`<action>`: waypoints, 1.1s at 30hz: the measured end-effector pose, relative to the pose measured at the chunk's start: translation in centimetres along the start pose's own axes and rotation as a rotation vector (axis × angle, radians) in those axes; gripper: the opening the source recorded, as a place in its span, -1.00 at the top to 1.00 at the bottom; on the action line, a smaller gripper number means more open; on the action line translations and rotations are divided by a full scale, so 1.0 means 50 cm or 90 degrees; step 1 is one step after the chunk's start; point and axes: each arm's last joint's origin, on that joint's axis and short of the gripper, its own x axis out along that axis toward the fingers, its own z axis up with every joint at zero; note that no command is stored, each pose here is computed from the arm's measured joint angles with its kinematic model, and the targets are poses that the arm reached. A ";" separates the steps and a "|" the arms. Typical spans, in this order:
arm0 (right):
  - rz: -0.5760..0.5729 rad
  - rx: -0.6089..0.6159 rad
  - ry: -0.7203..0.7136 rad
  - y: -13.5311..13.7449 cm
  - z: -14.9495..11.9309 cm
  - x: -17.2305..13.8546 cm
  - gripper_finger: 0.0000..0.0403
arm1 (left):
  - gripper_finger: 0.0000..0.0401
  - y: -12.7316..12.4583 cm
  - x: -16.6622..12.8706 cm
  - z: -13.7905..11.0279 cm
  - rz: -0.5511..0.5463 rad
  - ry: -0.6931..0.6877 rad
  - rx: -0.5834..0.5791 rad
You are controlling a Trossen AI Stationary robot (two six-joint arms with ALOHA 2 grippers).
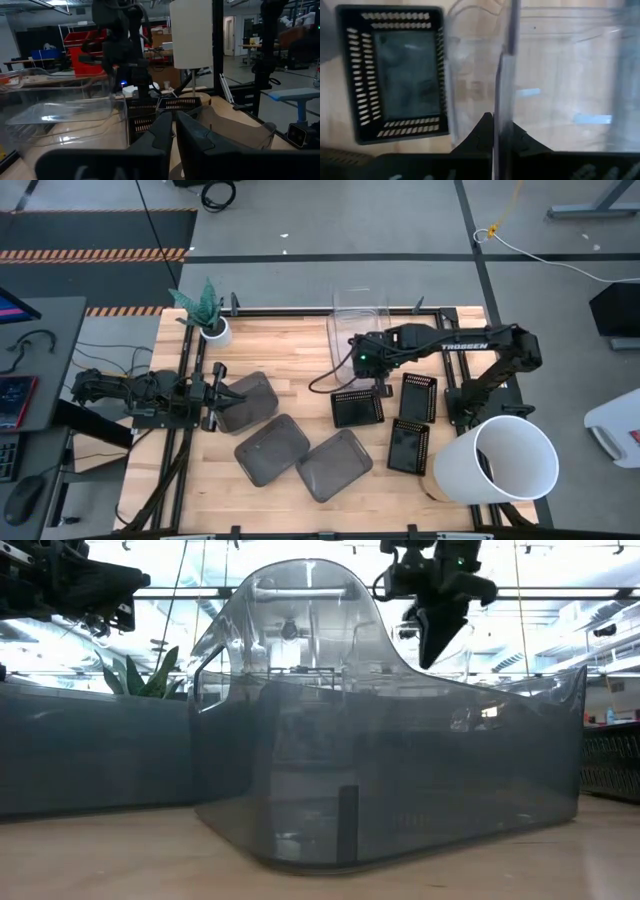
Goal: Stack baskets by color
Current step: Stack the right transparent bin on the top of the left transparent bin
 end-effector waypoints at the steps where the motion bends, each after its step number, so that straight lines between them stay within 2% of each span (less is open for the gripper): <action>1: 0.009 -0.002 0.005 0.004 -0.002 0.004 0.96 | 0.86 0.000 0.000 0.000 0.000 0.000 0.000; 13: 0.035 -0.043 0.008 0.033 -0.009 -0.005 0.96 | 0.84 0.000 0.000 0.000 0.000 0.000 0.000; 17: 0.006 -0.069 0.018 0.051 -0.011 -0.010 0.96 | 0.83 0.000 0.000 0.000 0.000 0.000 0.000; 21: 0.009 -0.085 0.010 0.065 -0.011 -0.017 0.96 | 0.86 0.000 0.000 0.000 0.000 0.000 0.000; 33: 0.073 -0.031 -0.005 0.040 -0.011 -0.012 0.93 | 0.83 0.000 0.000 0.000 0.000 0.000 0.000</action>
